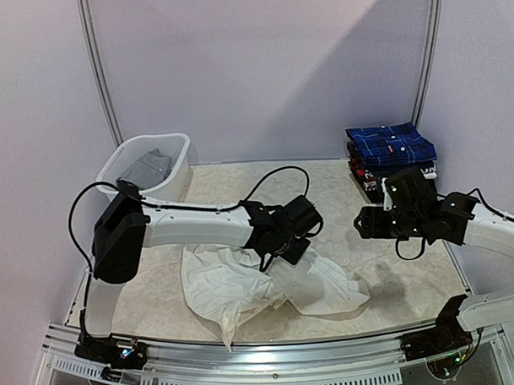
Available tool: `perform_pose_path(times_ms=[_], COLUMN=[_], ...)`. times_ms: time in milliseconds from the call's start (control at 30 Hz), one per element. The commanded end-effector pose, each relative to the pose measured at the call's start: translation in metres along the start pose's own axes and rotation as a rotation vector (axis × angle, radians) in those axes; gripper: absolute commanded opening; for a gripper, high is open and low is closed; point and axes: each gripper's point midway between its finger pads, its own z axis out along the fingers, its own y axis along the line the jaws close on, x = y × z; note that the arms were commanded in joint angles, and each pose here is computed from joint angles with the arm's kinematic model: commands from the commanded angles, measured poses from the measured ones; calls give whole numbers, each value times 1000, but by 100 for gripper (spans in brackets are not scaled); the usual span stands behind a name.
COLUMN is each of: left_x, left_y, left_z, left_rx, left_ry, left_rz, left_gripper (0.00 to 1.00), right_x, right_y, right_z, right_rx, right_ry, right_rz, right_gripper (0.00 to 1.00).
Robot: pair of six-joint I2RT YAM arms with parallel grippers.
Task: Fold and stack the mixed laundry pile
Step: Pick up the crumpled T-shirt from the center of the board.
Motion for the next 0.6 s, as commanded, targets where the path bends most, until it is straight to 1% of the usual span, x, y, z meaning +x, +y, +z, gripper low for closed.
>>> perform_pose_path(times_ms=[0,100,167,233,333,367,567], left_x=[11,18,20,20,16,14,-3], left_y=[12,18,18,18,22,24,42], left_z=[8,14,17,18,13,10,-22], left_rx=[-125,-172,-174,-178,-196,-197,-179], left_ry=[40,57,59,56,34,22,-41], left_rz=[28,27,31,31,26,20,-1], left_gripper=[54,48,44,31,3,0,0], right_x=[9,10,10,11,12,12,14], right_y=[-4,-5,-5,-5,-4,-4,8], right_z=[-2,-2,-2,-1,-1,-1,-3], right_rx=[15,17,17,17,16,17,-4], right_ry=[18,18,18,21,26,27,43], right_rz=[-5,-6,-6,-6,-7,-7,-35], right_gripper=[75,75,75,75,75,75,75])
